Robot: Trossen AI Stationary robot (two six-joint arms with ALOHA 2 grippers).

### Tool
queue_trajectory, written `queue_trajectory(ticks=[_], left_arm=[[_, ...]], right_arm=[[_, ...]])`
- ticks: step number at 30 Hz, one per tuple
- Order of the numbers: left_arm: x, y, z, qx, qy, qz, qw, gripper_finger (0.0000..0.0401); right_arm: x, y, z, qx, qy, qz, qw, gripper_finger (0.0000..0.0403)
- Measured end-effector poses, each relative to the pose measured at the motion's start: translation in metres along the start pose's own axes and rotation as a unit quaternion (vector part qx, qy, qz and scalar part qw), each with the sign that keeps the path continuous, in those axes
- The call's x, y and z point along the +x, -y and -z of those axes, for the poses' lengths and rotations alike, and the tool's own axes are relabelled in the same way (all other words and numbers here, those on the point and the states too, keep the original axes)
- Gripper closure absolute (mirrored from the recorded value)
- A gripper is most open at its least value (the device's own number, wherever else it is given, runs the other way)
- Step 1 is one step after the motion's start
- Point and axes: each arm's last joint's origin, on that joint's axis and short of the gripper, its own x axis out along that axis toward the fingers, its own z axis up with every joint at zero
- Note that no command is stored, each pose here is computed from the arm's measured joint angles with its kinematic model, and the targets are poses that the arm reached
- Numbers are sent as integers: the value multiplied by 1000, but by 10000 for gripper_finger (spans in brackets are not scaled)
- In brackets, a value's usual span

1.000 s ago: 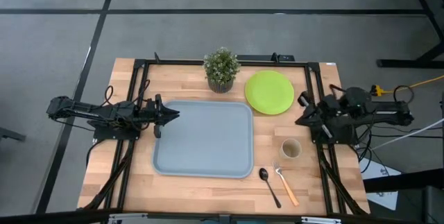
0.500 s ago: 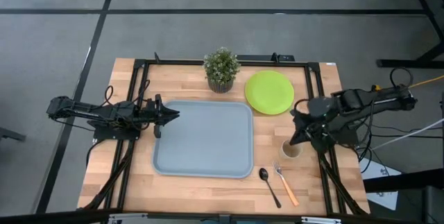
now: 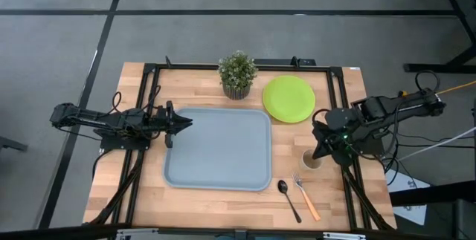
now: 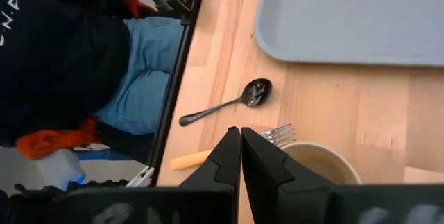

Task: Pick and place plate/cup/fork/spoon on tray
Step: Put the white cup on the gray serving tray

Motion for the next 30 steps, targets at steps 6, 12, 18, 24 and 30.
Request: queue_trajectory(ticks=[6, 12, 18, 24, 30], left_arm=[[0, -1, 0, 0, 5, -23, 1000, 348], [0, -1, 0, 1, 5, -25, 1000, 348], [0, -2, 0, 2, 7, -32, 999, 348], [0, -2, 0, 1, 7, -33, 999, 348], [0, -2, 0, 1, 7, -33, 999, 348]], right_arm=[[2, 7, 1, 74, 29, 89, 993, 384], [2, 7, 0, 65, 40, 115, 990, 384], [2, 8, 0, 76, 43, 119, 989, 384], [2, 8, 0, 82, 46, 124, 988, 380], [2, 9, 2, 93, 37, 136, 986, 320]])
